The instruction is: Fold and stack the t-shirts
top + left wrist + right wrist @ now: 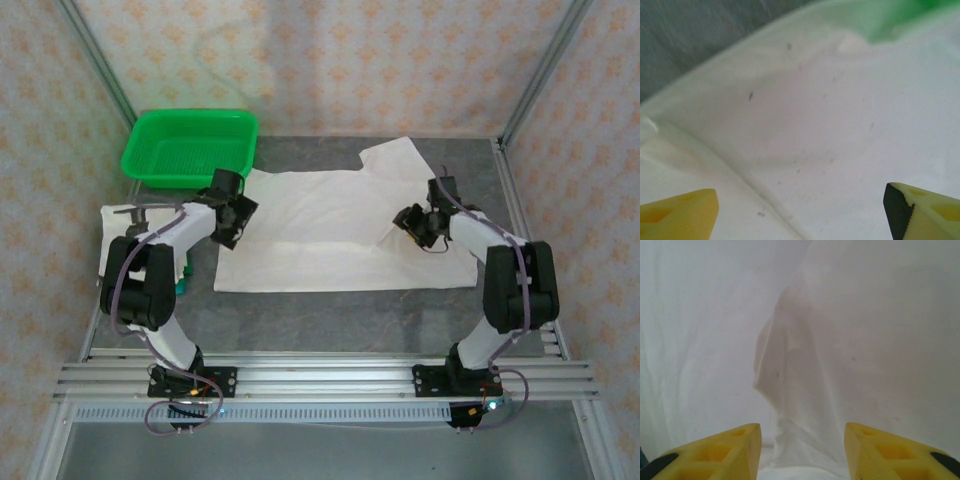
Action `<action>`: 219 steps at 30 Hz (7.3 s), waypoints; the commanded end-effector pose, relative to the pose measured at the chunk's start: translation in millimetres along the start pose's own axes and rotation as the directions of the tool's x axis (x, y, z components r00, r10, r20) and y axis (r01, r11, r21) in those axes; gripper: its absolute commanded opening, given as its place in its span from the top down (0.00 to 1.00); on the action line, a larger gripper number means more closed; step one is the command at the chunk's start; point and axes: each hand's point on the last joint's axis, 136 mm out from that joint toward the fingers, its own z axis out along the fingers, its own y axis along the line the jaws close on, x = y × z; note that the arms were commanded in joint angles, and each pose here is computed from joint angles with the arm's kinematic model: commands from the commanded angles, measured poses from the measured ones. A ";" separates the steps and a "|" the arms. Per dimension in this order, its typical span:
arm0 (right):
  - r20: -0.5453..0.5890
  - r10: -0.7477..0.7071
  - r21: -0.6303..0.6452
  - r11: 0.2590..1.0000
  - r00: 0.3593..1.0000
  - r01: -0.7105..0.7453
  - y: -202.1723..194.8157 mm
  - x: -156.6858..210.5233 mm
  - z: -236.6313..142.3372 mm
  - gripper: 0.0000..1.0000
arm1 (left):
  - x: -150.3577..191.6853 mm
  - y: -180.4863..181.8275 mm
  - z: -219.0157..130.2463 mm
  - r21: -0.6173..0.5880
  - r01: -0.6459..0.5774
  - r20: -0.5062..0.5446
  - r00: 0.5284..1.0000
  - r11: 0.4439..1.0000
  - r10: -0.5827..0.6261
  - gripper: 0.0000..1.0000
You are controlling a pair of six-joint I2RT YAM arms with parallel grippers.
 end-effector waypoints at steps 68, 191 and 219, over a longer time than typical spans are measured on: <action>0.008 -0.105 0.090 0.990 0.994 0.104 -9.5 -50.3 23.8 0.39 | -56.2 -46.2 -30.3 -0.093 -0.368 0.195 0.905 0.925 0.379 0.00; 0.292 -0.453 0.395 0.859 0.842 0.325 -6.6 -261.1 16.4 0.41 | -17.4 -99.9 69.6 -0.257 -0.452 0.105 0.866 0.854 0.489 1.00; -0.167 -0.516 0.500 0.690 0.840 0.523 -62.7 -216.0 116.5 0.50 | -13.5 -100.6 58.5 -0.247 -0.463 0.094 0.863 0.851 0.497 1.00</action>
